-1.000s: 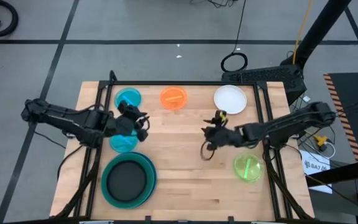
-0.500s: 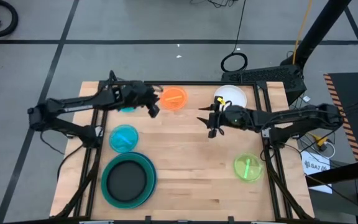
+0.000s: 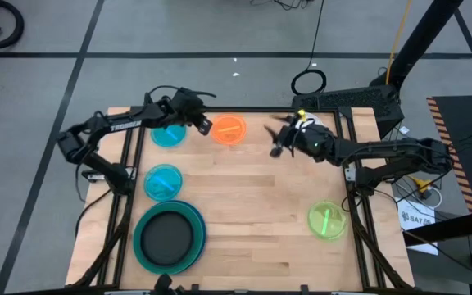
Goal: Stack plastic plates
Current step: Move the orange plate
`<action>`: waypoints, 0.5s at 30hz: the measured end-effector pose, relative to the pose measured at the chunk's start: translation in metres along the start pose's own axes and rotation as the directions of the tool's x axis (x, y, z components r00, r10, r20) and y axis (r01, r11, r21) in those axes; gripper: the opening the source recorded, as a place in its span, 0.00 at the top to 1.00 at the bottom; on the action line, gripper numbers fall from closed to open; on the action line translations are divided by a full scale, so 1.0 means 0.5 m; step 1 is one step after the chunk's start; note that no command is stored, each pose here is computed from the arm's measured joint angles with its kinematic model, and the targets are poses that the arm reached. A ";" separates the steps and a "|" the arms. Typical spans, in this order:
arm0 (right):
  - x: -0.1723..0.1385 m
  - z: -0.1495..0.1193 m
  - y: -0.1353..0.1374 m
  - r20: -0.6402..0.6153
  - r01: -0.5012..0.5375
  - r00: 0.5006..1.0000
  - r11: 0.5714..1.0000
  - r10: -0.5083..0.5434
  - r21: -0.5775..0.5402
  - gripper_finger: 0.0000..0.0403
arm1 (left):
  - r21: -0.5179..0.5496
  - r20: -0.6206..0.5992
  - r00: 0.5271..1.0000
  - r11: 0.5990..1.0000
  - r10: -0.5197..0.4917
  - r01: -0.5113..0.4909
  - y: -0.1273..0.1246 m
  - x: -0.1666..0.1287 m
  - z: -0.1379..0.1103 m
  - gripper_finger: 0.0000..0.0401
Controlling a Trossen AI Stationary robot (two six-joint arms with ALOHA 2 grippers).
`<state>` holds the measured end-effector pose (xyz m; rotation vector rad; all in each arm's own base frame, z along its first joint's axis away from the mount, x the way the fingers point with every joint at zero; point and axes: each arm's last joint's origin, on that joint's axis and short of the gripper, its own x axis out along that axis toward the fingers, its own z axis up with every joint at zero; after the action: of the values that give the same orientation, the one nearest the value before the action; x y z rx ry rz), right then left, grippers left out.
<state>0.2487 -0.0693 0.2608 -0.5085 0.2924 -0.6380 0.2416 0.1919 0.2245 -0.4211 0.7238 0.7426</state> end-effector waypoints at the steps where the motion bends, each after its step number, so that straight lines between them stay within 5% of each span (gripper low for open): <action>1: 0.001 0.001 -0.008 -0.014 0.074 0.997 0.997 -0.074 -0.005 0.56 | -0.013 -0.015 1.000 1.000 0.007 -0.007 0.004 0.009 -0.003 0.78; 6: 0.003 -0.002 -0.043 -0.120 0.359 0.925 0.933 -0.359 -0.028 0.56 | -0.067 -0.055 0.998 0.998 0.017 -0.021 0.009 0.053 -0.015 0.78; 15: 0.016 -0.019 -0.069 -0.101 0.315 0.944 0.949 -0.314 -0.010 0.56 | -0.137 -0.058 0.998 0.991 -0.004 -0.004 -0.002 0.101 0.011 0.78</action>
<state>0.2342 -0.1015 0.2706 -0.5221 0.3081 -0.9779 0.2708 0.2177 0.1919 -0.5694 0.7292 0.7855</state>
